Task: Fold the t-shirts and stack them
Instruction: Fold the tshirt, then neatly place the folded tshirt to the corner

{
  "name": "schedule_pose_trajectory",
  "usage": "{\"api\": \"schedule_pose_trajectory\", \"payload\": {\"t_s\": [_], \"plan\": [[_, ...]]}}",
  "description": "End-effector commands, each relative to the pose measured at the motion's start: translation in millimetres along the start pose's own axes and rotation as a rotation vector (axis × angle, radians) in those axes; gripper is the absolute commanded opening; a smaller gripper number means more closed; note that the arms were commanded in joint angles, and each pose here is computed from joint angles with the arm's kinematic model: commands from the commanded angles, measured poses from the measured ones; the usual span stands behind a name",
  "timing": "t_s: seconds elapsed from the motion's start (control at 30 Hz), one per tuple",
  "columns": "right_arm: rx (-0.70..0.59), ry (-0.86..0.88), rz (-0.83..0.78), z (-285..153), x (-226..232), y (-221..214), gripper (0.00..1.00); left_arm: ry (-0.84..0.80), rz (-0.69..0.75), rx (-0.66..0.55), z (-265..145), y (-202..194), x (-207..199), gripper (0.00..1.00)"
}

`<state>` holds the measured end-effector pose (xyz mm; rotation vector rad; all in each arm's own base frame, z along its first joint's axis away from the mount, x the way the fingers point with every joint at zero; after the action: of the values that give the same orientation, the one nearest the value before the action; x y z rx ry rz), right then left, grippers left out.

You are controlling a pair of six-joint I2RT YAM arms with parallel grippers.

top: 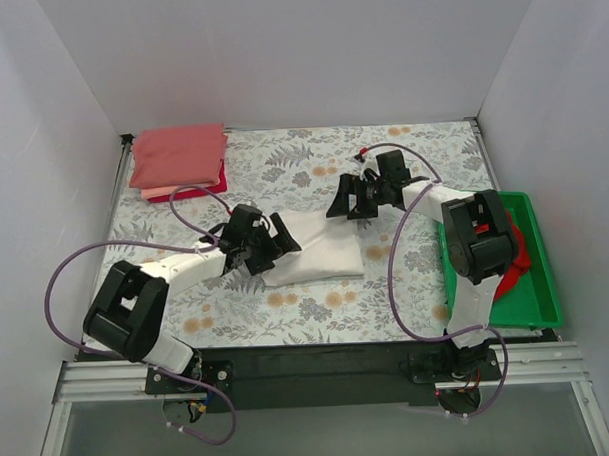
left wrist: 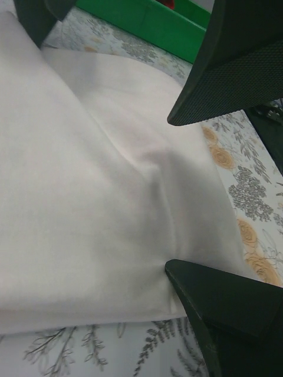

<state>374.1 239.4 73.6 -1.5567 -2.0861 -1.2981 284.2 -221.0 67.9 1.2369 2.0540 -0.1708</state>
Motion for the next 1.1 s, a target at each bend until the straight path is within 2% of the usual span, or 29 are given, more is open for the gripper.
{"api": "schedule_pose_trajectory", "payload": {"t_s": [0.0, 0.13, 0.27, 0.4, 0.57, 0.77, 0.9, 0.93, 1.07], "plan": [[-0.037, -0.052, -0.169, -30.5, 12.0, 30.1, 0.98, 0.084, 0.041, 0.024, -21.3, -19.7, 11.6, 0.98], [-0.103, 0.009, -0.253, -65.5, 49.5, 38.2, 0.98, 0.088, 0.088, -0.103, -42.9, 3.1, -1.5, 0.98], [-0.144, -0.036, -0.247, -92.6, 59.4, 17.5, 0.98, 0.222, 0.040, -0.237, -56.5, 23.7, 17.5, 0.98], [-0.199, -0.110, -0.211, -120.2, 59.3, -19.0, 0.98, 0.319, -0.003, -0.302, -56.3, 40.9, 37.8, 0.98], [-0.296, -0.117, -0.201, -151.2, 75.7, -37.1, 0.98, 0.335, -0.016, -0.285, -31.7, 59.7, 43.7, 0.98], [-0.359, -0.139, -0.208, -177.3, 86.6, -54.1, 0.98, 0.353, 0.041, -0.220, -5.3, 58.6, 45.4, 0.98], [-0.344, -0.113, -0.187, -182.2, 91.6, -69.2, 0.98, 0.383, 0.056, -0.160, 9.8, 49.3, 54.5, 0.87], [-0.341, -0.112, -0.184, -182.4, 91.7, -71.6, 0.98, 0.386, 0.061, -0.144, 12.8, 46.3, 55.6, 0.80], [-0.345, -0.126, -0.178, -187.2, 91.2, -77.3, 0.98, 0.414, 0.097, -0.098, 25.3, 30.3, 60.1, 0.68]]}}
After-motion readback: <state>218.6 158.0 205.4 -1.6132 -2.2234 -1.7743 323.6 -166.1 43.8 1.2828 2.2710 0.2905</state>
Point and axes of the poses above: each gripper's point midway between its finger pads, its own z axis out along the fingers, its own x axis along the line the jaws close on, y = z × x, the point moved 2 cm from there along -z, back along the fingers, and after that the axes turned 6 degrees about -z, right-handed, at the moved point
